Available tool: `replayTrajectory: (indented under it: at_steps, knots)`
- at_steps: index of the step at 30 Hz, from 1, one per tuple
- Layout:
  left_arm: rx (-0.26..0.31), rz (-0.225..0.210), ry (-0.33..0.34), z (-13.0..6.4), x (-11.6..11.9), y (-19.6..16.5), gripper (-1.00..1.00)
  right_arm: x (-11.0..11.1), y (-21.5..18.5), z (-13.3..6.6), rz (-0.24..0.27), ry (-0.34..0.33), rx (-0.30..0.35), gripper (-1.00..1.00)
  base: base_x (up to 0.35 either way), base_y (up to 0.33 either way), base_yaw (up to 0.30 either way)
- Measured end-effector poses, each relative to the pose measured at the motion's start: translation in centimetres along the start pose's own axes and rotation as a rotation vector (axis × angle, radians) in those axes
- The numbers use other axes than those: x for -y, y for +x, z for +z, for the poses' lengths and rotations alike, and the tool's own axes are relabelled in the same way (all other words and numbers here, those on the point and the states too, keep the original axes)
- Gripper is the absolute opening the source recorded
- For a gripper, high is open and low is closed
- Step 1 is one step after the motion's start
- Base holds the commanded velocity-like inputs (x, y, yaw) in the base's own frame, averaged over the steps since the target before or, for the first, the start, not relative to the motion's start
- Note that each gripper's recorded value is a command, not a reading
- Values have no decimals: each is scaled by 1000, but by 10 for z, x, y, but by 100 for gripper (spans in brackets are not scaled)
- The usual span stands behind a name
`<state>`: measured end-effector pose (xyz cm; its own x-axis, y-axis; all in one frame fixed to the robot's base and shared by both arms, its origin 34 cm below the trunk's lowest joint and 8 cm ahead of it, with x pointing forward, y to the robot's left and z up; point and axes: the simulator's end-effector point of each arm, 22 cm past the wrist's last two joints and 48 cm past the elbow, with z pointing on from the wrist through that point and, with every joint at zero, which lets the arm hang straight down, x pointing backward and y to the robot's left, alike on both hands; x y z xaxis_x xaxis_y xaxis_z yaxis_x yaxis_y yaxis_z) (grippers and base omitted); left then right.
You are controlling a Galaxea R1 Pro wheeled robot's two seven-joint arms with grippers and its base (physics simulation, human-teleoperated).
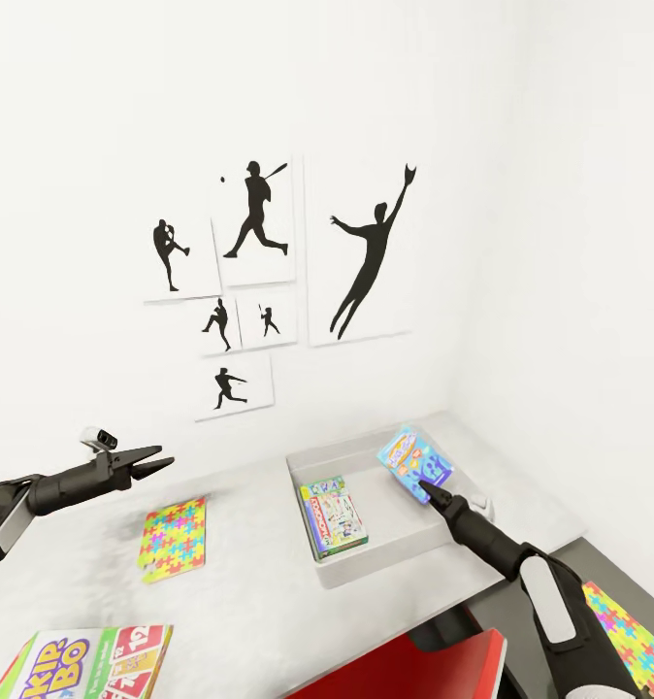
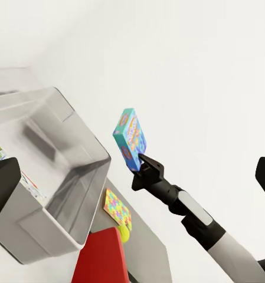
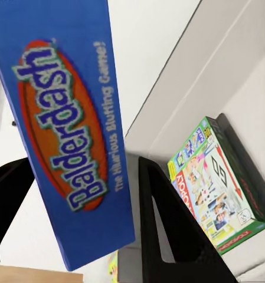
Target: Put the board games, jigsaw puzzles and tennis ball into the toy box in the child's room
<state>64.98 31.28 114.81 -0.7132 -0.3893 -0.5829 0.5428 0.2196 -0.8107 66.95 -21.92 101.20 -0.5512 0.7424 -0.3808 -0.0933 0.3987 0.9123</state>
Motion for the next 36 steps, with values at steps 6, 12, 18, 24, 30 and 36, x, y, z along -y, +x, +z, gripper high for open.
replayTrajectory:
  at_steps: [6, 12, 18, 24, 30, 36]
  knots:
    - [0, 0, 0, 0, 0, 0, 100, 5, 0, 1, 7, 23, -1, -100, 0, 0, 0]
    - [0, 0, 0, 0, 0, 0, 100, 7, 0, 1, 6, 31, -1, -100, 0, 0, 0]
    - [0, 0, 0, 0, 0, 0, 100, 12, -1, 1, 7, 55, 0, -100, 0, 0, 0]
    - [0, 0, 0, 0, 0, 0, 100, 12, 0, 2, 8, 58, -1, -100, 0, 0, 0]
    - [0, 0, 0, 0, 0, 0, 100, 13, 0, 2, 7, 59, -2, -100, 0, 0, 0]
    - [-1, 0, 0, 0, 0, 0, 100, 18, -1, 1, 9, 83, -1, -100, 0, 0, 0]
